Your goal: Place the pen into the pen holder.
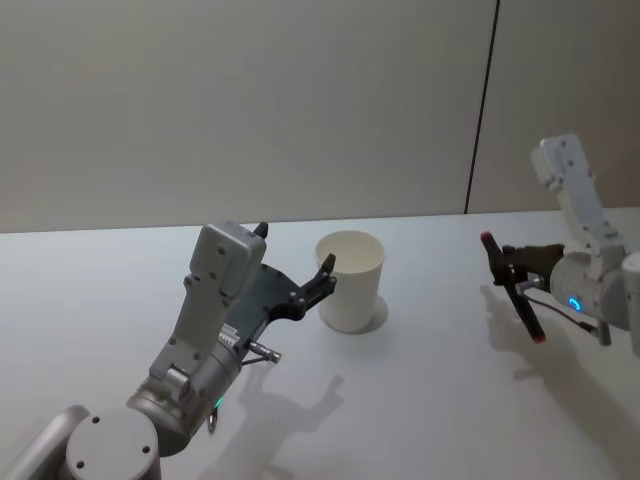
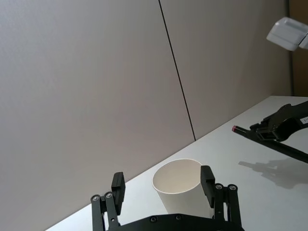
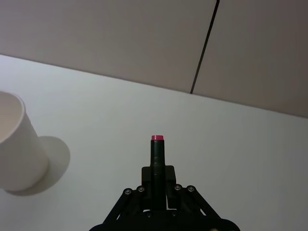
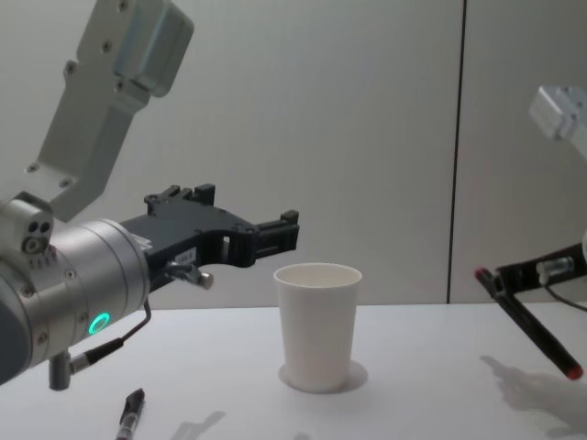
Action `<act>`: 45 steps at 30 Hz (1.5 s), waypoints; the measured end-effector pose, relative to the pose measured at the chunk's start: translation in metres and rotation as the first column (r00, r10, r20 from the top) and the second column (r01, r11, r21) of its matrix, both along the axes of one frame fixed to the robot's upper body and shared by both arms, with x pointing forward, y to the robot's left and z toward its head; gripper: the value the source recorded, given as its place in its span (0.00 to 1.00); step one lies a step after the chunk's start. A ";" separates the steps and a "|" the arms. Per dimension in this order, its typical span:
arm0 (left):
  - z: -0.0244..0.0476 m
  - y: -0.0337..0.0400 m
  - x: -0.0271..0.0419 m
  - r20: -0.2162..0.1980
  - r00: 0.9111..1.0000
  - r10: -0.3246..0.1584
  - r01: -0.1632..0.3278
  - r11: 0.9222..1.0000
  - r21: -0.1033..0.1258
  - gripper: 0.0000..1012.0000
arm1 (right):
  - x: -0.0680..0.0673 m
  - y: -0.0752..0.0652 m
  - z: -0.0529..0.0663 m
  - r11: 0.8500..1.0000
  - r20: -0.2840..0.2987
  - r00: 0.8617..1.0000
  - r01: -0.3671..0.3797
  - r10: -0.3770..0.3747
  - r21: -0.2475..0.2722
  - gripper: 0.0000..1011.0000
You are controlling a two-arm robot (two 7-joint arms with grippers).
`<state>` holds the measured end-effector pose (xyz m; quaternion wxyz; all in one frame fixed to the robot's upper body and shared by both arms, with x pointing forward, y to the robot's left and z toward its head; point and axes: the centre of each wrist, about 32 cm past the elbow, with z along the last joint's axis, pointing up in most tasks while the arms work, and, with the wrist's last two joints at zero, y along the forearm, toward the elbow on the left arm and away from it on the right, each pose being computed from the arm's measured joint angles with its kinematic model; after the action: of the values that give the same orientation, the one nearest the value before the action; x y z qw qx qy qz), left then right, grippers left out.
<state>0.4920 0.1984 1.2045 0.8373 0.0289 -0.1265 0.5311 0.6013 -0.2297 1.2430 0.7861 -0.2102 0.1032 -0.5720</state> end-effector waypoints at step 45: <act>0.0000 0.0000 0.0000 0.000 1.000 0.000 0.000 1.000 0.000 0.99 | -0.008 0.042 -0.070 0.963 0.672 0.725 -0.261 0.155 0.060 0.16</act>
<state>0.4920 0.1984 1.2044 0.8373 0.0289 -0.1265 0.5311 0.5936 -0.1881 1.1733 0.8442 0.0553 -0.1631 -0.5076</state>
